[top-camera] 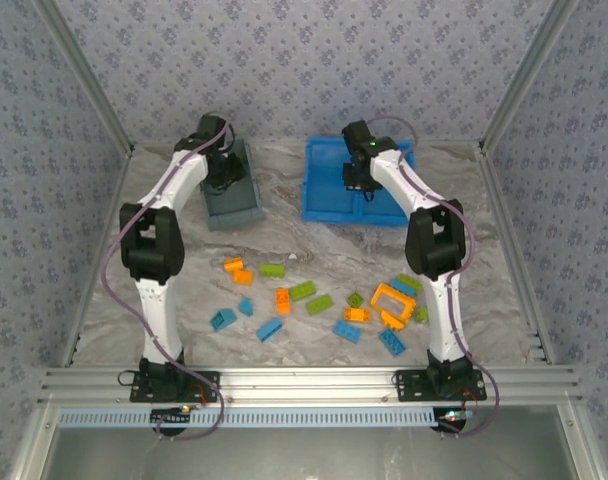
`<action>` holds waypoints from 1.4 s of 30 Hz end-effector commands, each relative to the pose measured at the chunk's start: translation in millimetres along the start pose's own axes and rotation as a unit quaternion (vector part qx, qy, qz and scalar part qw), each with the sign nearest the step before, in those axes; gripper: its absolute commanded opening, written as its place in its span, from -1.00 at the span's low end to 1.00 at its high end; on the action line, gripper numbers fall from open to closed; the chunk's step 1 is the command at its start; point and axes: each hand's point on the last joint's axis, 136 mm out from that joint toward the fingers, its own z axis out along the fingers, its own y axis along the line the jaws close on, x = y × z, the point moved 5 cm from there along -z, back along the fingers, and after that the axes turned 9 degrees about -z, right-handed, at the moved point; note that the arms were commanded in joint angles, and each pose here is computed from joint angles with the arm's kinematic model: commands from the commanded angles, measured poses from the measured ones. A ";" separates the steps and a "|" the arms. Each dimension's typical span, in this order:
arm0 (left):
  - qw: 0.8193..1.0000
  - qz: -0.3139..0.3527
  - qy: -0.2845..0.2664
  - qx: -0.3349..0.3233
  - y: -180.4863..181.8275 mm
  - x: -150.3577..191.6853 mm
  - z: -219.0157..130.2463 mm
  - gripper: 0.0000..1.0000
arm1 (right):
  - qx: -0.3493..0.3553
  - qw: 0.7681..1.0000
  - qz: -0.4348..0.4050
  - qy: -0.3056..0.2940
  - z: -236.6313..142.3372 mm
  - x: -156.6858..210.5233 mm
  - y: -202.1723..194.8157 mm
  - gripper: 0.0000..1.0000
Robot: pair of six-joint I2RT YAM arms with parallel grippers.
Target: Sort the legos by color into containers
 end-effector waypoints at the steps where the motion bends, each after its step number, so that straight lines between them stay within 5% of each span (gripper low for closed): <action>1: 1.000 0.011 0.002 -0.025 -2.1 -2.9 4.8 -0.55 | 0.000 0.999 -0.038 -0.020 -3.3 -10.0 13.7 -0.72; 11: 0.995 0.091 0.047 -0.014 -23.1 30.0 45.9 -0.60 | -0.027 0.998 -0.041 -0.025 7.8 -13.1 35.1 -0.74; 28: 0.961 0.235 0.131 0.068 -53.5 137.8 49.6 -0.72 | -0.043 0.998 -0.056 -0.005 -4.4 9.2 -19.1 -0.82; 37: 0.948 0.272 0.136 0.094 -70.0 157.2 38.6 -0.73 | -0.069 0.996 -0.052 0.002 -9.6 19.6 -12.2 -0.83; 42: 0.956 0.275 0.069 0.080 -72.5 137.6 2.8 -0.73 | -0.080 0.995 -0.059 0.006 -10.2 22.3 -2.4 -0.83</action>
